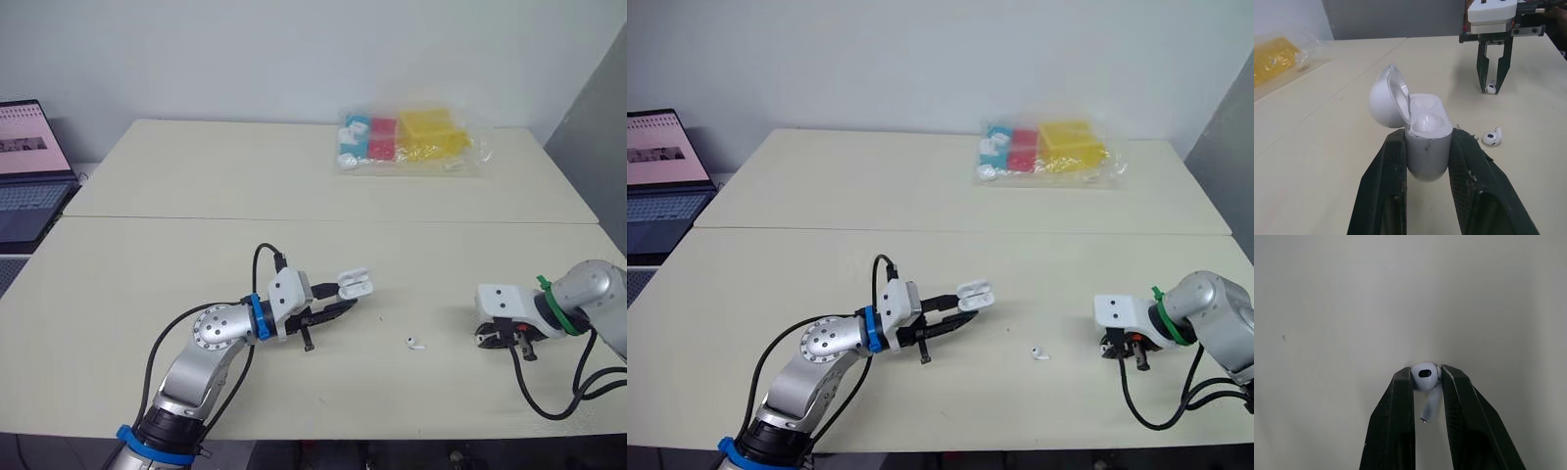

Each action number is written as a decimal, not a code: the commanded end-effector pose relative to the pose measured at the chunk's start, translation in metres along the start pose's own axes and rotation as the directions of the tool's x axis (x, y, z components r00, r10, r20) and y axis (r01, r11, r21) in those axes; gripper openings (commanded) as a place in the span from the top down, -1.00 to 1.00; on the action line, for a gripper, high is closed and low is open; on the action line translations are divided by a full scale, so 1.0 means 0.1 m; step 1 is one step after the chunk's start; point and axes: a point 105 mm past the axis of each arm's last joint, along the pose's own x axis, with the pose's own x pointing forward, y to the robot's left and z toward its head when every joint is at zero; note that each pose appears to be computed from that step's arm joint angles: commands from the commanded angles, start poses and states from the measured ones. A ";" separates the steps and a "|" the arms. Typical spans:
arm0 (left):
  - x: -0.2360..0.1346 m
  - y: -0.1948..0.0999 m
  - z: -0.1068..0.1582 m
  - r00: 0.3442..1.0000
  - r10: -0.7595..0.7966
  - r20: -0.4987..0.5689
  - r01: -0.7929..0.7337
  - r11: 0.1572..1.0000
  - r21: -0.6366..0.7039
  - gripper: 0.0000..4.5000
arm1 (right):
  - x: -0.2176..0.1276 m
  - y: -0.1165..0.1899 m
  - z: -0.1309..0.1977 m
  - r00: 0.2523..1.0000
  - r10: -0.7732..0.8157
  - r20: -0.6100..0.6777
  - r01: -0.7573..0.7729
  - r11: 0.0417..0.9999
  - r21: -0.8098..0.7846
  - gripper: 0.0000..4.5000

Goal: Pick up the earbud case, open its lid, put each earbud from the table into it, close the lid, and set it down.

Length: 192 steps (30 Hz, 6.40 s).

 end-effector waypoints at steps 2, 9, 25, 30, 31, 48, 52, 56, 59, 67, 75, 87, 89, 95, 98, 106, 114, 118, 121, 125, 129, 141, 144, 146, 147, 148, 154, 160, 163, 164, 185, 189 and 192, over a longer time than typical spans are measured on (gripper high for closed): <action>0.00 0.01 0.11 1.000 -0.002 0.027 0.001 0.999 0.041 0.65 | -0.08 -0.07 -0.06 0.999 -0.026 -0.026 0.026 1.000 0.003 0.82; -0.01 -0.02 0.10 1.000 0.005 0.023 -0.006 0.999 0.033 0.65 | -0.03 -0.13 -0.04 0.997 -0.081 0.010 0.081 0.997 -0.013 -0.05; -0.04 -0.10 0.03 1.000 0.024 -0.004 -0.024 1.000 0.003 0.65 | -0.27 0.06 0.19 0.988 -0.136 -0.071 0.138 0.990 0.030 -0.51; -0.02 -0.10 0.01 1.000 0.027 -0.010 -0.027 1.000 0.003 0.65 | -0.20 0.09 0.15 0.982 -0.125 -0.142 0.126 0.992 -0.003 -0.51; -0.02 -0.11 0.01 1.000 0.026 -0.009 -0.026 1.000 0.004 0.65 | -0.18 0.09 0.14 0.982 -0.121 -0.144 0.122 0.992 0.003 -0.51; 0.01 -0.15 0.00 0.999 0.037 -0.005 -0.037 0.999 -0.002 0.65 | -0.04 0.02 0.09 0.980 -0.099 -0.172 0.100 0.995 -0.001 -0.51; 0.01 -0.14 0.00 0.999 0.037 -0.006 -0.037 0.999 -0.002 0.65 | -0.01 0.02 0.11 0.983 -0.097 -0.158 0.099 0.995 0.005 -0.11; 0.01 -0.14 0.00 0.999 0.033 -0.008 -0.033 0.999 0.000 0.65 | -0.01 0.03 0.12 0.983 -0.095 -0.158 0.097 0.995 0.003 0.51; 0.01 -0.14 -0.01 0.999 0.032 -0.010 -0.032 0.999 0.001 0.65 | -0.02 0.03 0.12 0.983 -0.093 -0.156 0.094 0.996 0.001 0.81; 0.01 -0.08 0.04 0.999 0.038 0.011 -0.038 0.999 0.003 0.65 | -0.30 0.00 0.44 0.988 -0.152 0.023 0.152 0.988 -0.022 0.81; 0.08 0.05 0.22 0.990 0.096 0.104 -0.090 0.994 -0.059 0.65 | -0.65 0.02 1.32 0.781 -0.247 0.574 0.261 0.963 0.059 0.81; 0.23 0.24 0.50 0.969 0.139 0.205 -0.118 0.987 -0.111 0.65 | -0.83 -0.07 2.01 0.284 -0.413 0.865 0.326 0.890 0.318 0.81; 0.24 0.24 0.50 0.970 0.133 0.203 -0.112 0.988 -0.111 0.65 | -0.80 -0.10 2.01 0.253 -0.442 0.861 0.316 0.879 0.358 0.81; 0.23 0.24 0.52 0.972 0.126 0.200 -0.105 0.988 -0.112 0.65 | -0.71 -0.17 1.99 0.229 -0.487 0.843 0.347 0.850 0.397 0.81; 0.22 0.26 0.54 0.970 0.133 0.204 -0.113 0.988 -0.108 0.65 | -0.61 -0.19 1.96 0.246 -0.500 0.831 0.366 0.841 0.397 0.81; 0.21 0.27 0.54 0.969 0.140 0.205 -0.119 0.987 -0.110 0.65 | -0.48 -0.23 1.87 0.269 -0.516 0.814 0.408 0.826 0.389 0.81; 0.20 0.28 0.55 0.969 0.140 0.203 -0.119 0.987 -0.110 0.65 | -0.43 -0.23 1.81 0.281 -0.520 0.807 0.476 0.805 0.353 0.81; 0.21 0.28 0.56 0.968 0.140 0.208 -0.120 0.987 -0.105 0.65 | -0.40 -0.13 1.84 0.301 -0.462 0.834 0.393 0.857 0.333 0.81; 0.21 0.27 0.57 0.969 0.134 0.209 -0.115 0.988 -0.101 0.65 | -0.42 -0.14 1.84 0.297 -0.472 0.830 0.360 0.860 0.360 0.48; 0.22 0.26 0.56 0.970 0.130 0.205 -0.112 0.989 -0.098 0.65 | -0.44 -0.16 1.82 0.307 -0.486 0.818 0.369 0.853 0.368 -0.13; 0.21 0.28 0.51 0.973 0.140 0.184 -0.124 0.987 -0.098 0.65 | -0.57 -0.13 1.80 0.303 -0.483 0.821 0.368 0.854 0.367 -0.46; 0.06 0.26 0.32 0.981 0.162 0.102 -0.157 0.986 -0.060 0.65 | -0.40 0.05 1.12 0.761 -0.489 0.427 0.375 0.868 0.326 -0.46; 0.05 0.22 0.30 0.986 0.138 0.088 -0.135 0.990 -0.040 0.65 | -0.25 0.11 1.12 0.806 -0.441 0.394 0.324 0.887 0.329 -0.46; 0.04 0.21 0.31 0.987 0.136 0.089 -0.133 0.990 -0.040 0.65 | -0.16 0.20 1.15 0.834 -0.384 0.397 0.276 0.912 0.305 -0.46; 0.04 0.20 0.31 0.987 0.136 0.090 -0.133 0.990 -0.041 0.65 | -0.13 0.26 1.16 0.847 -0.353 0.397 0.251 0.925 0.286 -0.46; 0.03 0.20 0.31 0.987 0.136 0.088 -0.133 0.990 -0.043 0.65 | -0.05 0.29 1.14 0.862 -0.329 0.385 0.236 0.934 0.269 -0.46; 0.02 0.18 0.31 0.989 0.127 0.080 -0.124 0.991 -0.041 0.65 | 0.20 0.34 1.08 0.897 -0.254 0.361 0.176 0.956 0.234 -0.46; 0.00 0.16 0.30 0.990 0.123 0.073 -0.120 0.992 -0.038 0.65 | 0.34 0.31 0.98 0.920 -0.224 0.322 0.166 0.966 0.198 -0.46; -0.01 0.15 0.30 0.990 0.120 0.067 -0.118 0.992 -0.036 0.65 | 0.38 0.29 0.93 0.927 -0.217 0.306 0.165 0.968 0.188 -0.46; -0.01 0.15 0.30 0.991 0.121 0.065 -0.118 0.992 -0.037 0.65 | 0.38 0.29 0.92 0.928 -0.213 0.306 0.162 0.969 0.186 -0.46; 0.00 0.10 0.28 0.993 0.104 0.056 -0.102 0.994 -0.038 0.65 | 0.10 0.25 0.42 0.987 -0.094 0.133 0.089 0.995 0.047 0.83; 0.01 0.10 0.28 0.993 0.105 0.058 -0.103 0.994 -0.038 0.65 | 0.00 0.24 0.19 0.998 -0.055 0.041 0.056 0.998 -0.014 0.83; 0.00 0.10 0.28 0.993 0.103 0.057 -0.101 0.994 -0.037 0.65 | -0.10 0.21 -0.02 0.999 -0.033 -0.036 0.032 0.999 -0.030 0.83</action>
